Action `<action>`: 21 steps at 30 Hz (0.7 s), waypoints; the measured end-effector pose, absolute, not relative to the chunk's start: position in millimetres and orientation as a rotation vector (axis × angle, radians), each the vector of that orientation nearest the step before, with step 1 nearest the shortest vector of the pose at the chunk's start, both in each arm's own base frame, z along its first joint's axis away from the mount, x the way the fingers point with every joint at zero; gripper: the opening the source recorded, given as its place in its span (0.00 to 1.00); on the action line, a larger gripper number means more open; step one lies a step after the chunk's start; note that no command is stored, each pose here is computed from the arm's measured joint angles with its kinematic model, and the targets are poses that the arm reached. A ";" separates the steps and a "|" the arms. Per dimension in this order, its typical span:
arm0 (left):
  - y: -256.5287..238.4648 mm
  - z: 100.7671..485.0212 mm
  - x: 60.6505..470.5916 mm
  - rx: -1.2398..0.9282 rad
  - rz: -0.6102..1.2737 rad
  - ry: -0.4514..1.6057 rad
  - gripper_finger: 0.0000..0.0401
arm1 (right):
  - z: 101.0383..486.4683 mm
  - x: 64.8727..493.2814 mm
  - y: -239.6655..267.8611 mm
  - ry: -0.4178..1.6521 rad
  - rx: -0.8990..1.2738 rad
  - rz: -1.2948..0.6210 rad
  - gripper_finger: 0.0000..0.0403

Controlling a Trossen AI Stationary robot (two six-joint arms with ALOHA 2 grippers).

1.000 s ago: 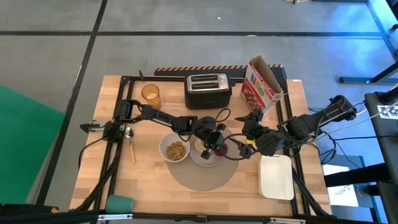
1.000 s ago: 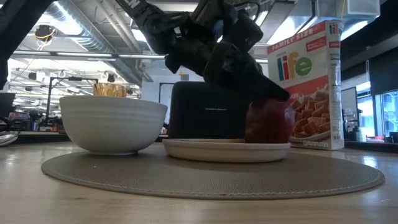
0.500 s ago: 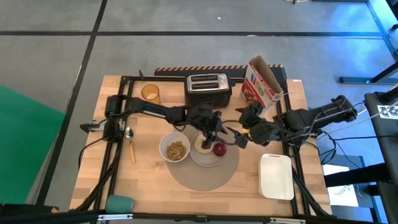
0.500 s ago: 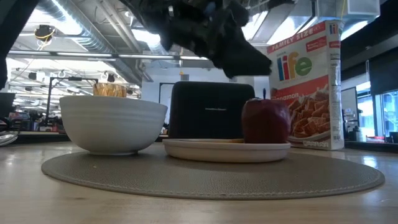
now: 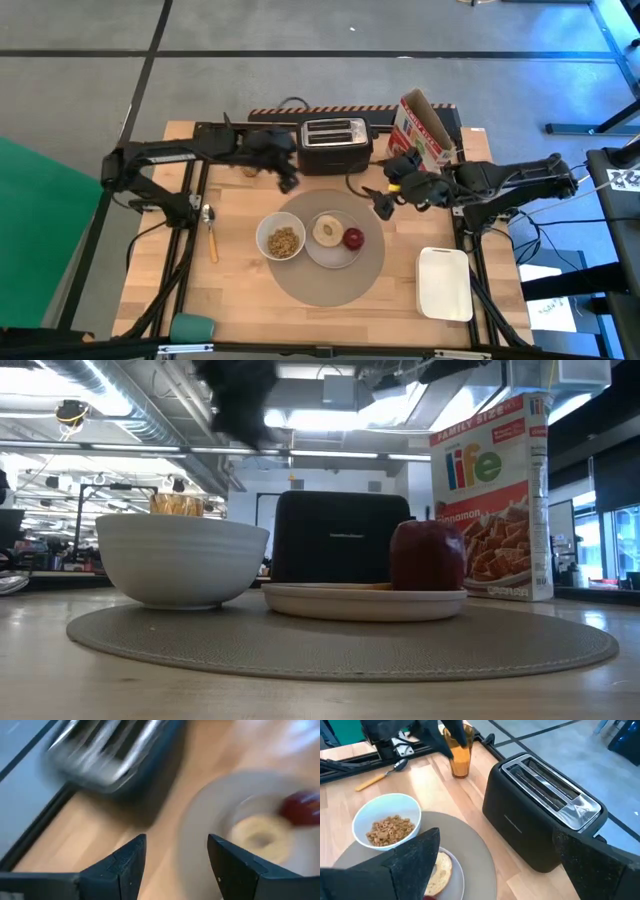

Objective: Arrange a breakfast setting
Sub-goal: Put the yellow cup on the gray table mat

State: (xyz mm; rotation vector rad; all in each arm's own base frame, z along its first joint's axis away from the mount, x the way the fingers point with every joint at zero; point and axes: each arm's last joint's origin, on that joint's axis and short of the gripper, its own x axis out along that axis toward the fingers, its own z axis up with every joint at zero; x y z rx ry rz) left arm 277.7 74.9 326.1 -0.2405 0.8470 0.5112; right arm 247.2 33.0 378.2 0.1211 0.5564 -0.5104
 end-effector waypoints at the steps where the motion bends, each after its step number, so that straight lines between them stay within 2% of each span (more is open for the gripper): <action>1: 78.1 325.4 268.0 -0.246 0.559 0.901 0.51 | 378.3 247.8 30.5 0.558 0.124 -0.511 0.94; 5: 96.4 317.3 239.0 -0.255 0.717 1.113 0.51 | 378.7 250.1 20.9 0.565 0.133 -0.501 0.94; 10: 123.8 316.0 222.2 -0.323 0.835 1.143 0.51 | 379.6 252.4 11.7 0.565 0.147 -0.483 0.94; 14: 135.7 312.6 212.9 -0.411 0.855 1.173 0.50 | 378.7 251.9 11.1 0.578 0.150 -0.475 0.94; 21: 145.8 290.1 210.3 -0.519 0.780 1.254 0.44 | 377.2 250.9 12.0 0.602 0.155 -0.453 0.94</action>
